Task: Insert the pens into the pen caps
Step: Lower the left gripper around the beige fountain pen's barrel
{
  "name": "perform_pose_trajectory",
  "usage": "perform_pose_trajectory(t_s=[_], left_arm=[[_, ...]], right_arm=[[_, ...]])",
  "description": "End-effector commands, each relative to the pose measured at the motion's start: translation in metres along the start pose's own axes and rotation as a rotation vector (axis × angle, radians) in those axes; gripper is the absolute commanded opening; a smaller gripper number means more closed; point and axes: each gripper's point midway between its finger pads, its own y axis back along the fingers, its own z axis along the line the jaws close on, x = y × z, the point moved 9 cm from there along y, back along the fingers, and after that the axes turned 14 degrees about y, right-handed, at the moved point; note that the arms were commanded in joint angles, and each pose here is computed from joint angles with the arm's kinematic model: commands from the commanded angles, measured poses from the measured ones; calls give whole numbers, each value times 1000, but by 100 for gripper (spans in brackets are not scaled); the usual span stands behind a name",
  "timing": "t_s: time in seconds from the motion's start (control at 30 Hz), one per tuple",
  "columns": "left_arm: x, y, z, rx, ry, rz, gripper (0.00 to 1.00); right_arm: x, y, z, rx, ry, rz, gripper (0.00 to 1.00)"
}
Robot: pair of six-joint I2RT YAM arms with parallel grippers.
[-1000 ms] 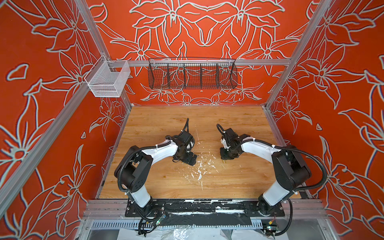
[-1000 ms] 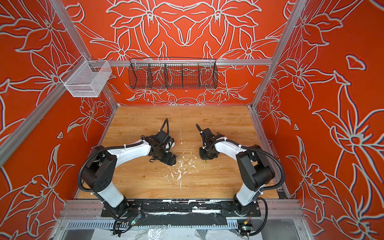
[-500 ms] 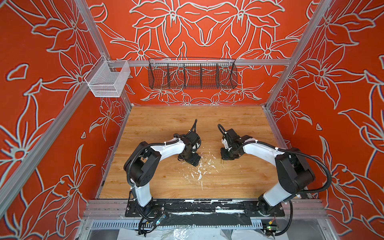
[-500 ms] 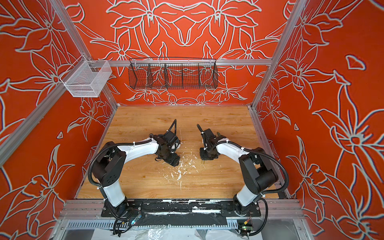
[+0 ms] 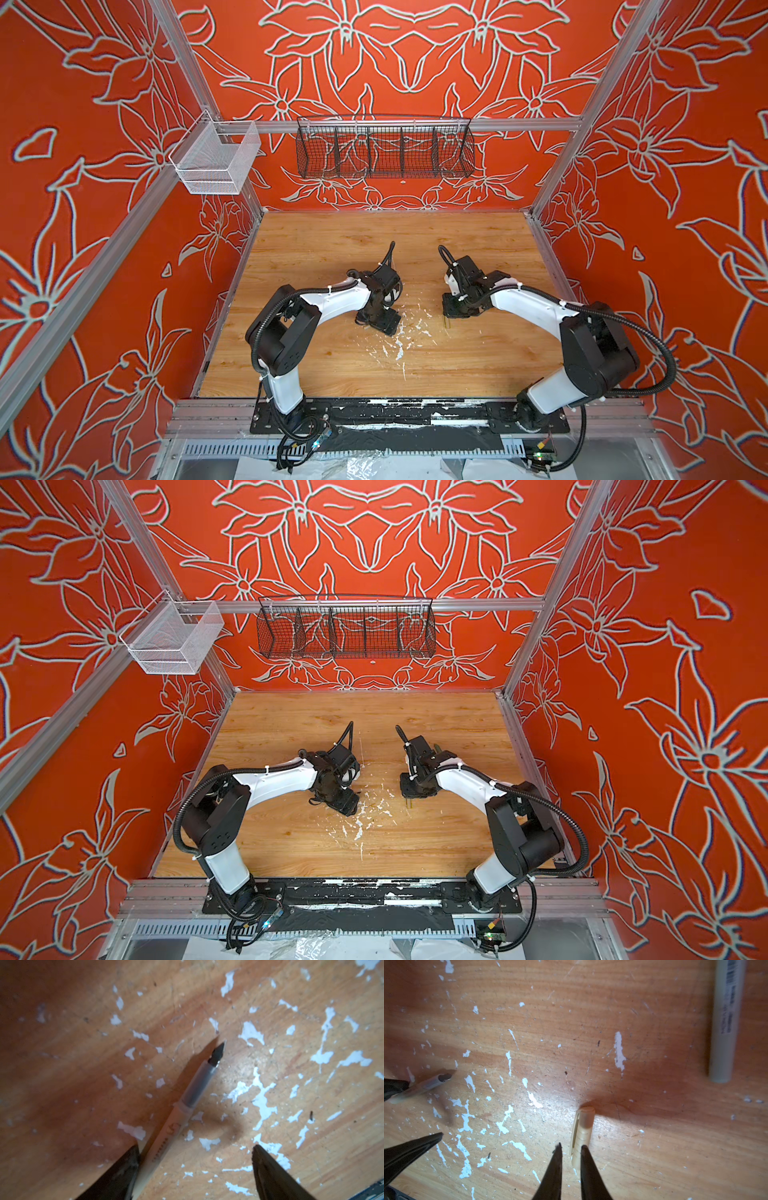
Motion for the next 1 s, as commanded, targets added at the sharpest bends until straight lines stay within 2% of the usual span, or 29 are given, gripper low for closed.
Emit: perform_pose_trajectory(t_s=[0.0, 0.1, 0.2, 0.33, 0.53, 0.67, 0.9, 0.97], left_arm=[[18, 1, -7, 46, 0, 46, 84], [20, 5, -11, 50, -3, 13, 84], [16, 8, -6, -29, 23, -12, 83], [12, 8, -2, -89, 40, -29, 75], [18, 7, 0, -74, 42, -34, 63], [20, 4, -6, -64, 18, -21, 56], [26, -5, -7, -117, 9, 0, 54], [24, -2, -6, -137, 7, -14, 54]], right_arm=[[-4, 3, 0, -11, -5, -14, 19], [-7, 2, 1, -16, 4, -11, 19], [-8, 2, 2, -20, 6, -12, 19], [-9, 4, 2, -19, 5, -20, 19], [-4, 4, 1, -16, -6, -29, 19], [0, 3, -4, 43, -7, -6, 19], [4, 3, -8, 89, -4, 18, 19], [4, 3, -10, 120, 11, 33, 24]])
